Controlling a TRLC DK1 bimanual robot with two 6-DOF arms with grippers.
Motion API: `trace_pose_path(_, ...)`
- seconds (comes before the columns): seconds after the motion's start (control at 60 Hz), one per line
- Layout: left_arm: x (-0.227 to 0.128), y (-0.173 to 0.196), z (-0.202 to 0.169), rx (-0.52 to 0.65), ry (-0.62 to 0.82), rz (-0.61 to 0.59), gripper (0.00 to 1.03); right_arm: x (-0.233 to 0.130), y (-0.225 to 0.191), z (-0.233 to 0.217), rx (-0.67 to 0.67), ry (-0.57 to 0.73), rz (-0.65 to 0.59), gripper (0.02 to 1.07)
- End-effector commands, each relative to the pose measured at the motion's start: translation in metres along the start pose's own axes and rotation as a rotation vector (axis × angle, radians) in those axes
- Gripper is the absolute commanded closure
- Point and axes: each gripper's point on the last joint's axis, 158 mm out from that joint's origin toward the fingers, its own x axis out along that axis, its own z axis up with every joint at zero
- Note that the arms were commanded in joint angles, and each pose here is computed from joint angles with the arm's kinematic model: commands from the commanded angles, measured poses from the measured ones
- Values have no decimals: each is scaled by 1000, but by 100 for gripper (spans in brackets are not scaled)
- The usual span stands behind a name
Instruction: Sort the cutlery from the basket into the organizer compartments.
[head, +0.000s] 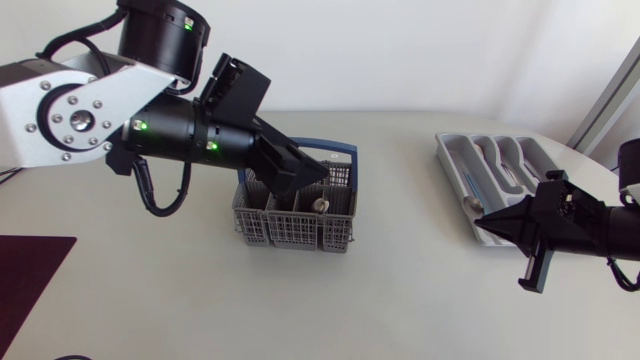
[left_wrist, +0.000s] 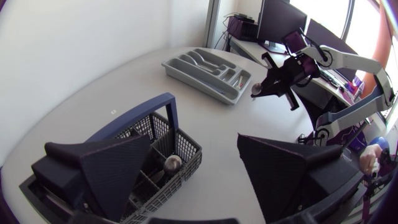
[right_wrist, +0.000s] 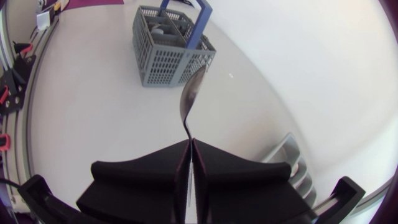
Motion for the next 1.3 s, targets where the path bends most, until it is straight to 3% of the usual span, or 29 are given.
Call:
trace_pose_path(0.0,9,-1,-8,34,36,2,6,3,-7,-26,-68,21,-4,101)
trace_pose_path(0.7,30,2,-17,111,112,59,6,-5,-137,-215,-247,260,-218,101)
trace_pose_path(1.033,33,-1,-18,119,129,64,6,6,-144,-258,-364,395,-252,101)
trace_pose_path(1.283,30,-1,-18,126,134,72,6,15,-118,-262,-416,438,-195,99)
